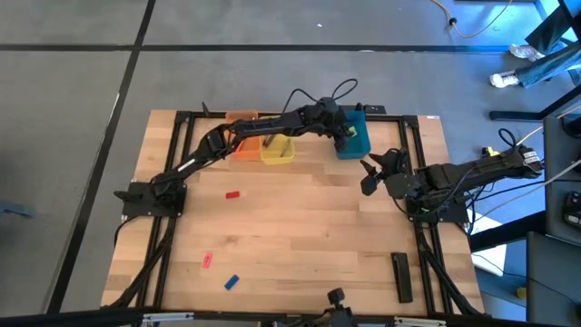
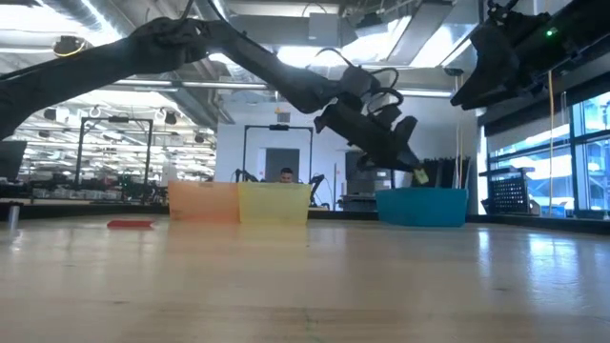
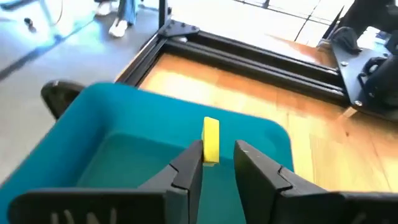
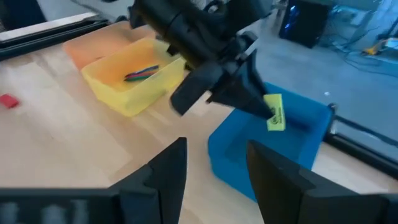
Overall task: Sort crayons/erasers/pens/pencils in bins
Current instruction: Put the yellow eraser into the blue bin, then put the red eraser into the blue bin
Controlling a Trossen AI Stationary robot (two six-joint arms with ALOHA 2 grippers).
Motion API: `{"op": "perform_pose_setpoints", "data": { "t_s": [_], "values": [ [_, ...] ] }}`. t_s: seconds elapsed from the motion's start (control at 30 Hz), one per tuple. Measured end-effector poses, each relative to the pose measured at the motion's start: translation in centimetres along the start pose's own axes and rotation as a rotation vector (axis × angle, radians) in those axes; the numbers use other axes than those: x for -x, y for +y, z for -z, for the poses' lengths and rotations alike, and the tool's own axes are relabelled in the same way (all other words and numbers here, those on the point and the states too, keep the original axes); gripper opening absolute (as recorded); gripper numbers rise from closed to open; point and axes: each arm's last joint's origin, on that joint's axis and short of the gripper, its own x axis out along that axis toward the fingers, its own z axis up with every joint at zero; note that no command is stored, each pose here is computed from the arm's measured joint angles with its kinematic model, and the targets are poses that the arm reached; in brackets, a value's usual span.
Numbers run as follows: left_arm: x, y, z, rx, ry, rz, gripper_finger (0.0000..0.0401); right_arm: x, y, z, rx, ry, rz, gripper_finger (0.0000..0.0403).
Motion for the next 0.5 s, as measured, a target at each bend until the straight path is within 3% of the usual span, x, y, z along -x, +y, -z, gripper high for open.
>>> {"op": "perform_pose_setpoints", "data": {
  "t_s": [0.17, 0.5],
  "values": [
    [0.3, 0.1, -1.0, -0.051, -0.028, 0.002, 0.0095, -0.1, -0.2, -0.1, -0.033, -0.017, 0.031, 0.0167],
    [2.3, 0.2, -2.3, -0.039, 0.122, 0.054, 0.0113, -0.9, -0.5, -0.8, -0.027, -0.03, 0.057, 0.0167]
  ]
}}
